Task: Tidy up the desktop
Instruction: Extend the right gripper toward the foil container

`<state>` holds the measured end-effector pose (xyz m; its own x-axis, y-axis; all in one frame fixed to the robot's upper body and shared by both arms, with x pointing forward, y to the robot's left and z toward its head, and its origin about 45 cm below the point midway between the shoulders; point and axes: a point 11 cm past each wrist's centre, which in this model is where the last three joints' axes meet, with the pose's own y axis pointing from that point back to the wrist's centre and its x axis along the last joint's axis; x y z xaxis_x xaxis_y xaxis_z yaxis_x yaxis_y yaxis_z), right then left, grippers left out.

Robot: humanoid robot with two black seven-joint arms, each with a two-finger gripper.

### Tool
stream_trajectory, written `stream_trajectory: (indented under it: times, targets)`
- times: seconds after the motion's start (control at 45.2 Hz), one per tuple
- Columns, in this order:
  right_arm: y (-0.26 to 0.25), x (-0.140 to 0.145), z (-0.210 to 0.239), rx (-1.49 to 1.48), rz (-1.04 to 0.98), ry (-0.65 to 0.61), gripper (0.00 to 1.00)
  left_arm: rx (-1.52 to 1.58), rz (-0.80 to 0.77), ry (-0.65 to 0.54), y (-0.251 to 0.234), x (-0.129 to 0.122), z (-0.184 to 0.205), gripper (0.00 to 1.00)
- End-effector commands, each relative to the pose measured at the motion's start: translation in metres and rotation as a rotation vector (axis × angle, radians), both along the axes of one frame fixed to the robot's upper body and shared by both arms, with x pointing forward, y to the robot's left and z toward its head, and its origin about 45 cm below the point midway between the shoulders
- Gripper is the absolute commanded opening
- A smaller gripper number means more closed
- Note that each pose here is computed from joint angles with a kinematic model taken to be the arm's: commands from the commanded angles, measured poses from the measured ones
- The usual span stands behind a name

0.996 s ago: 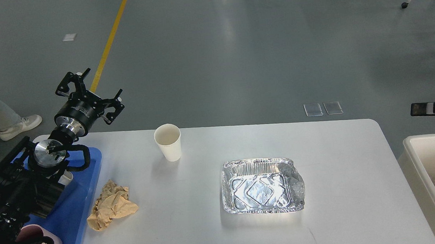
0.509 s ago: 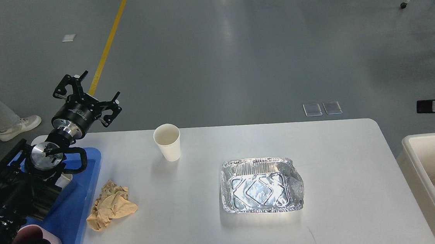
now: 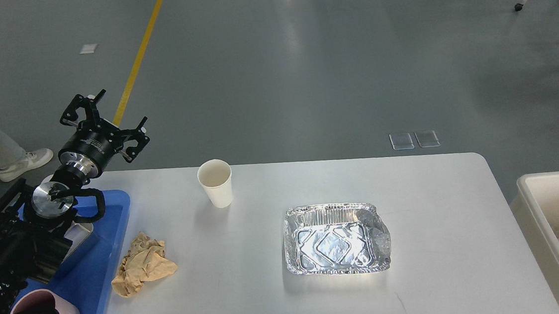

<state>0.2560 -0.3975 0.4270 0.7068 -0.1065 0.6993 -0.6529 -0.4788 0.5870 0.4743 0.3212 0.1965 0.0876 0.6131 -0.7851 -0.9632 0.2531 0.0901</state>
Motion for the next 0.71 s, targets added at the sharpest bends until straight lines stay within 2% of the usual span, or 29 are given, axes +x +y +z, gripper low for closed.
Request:
stream_trajectory:
  times: [0.0,0.288,0.686]
  targets:
    - [0.013,0.009,-0.027,0.020,0.043,0.067,1.00,0.001,0.001,0.004,0.001,-0.001,-0.002,0.97]
    - [0.023,0.046,-0.081,0.030,0.047,0.129,1.00,0.004,0.004,0.010,0.003,-0.003,-0.004,0.97]
    - [0.066,0.086,-0.188,0.030,0.072,0.275,1.00,0.015,0.021,0.028,0.015,-0.010,-0.013,0.97]
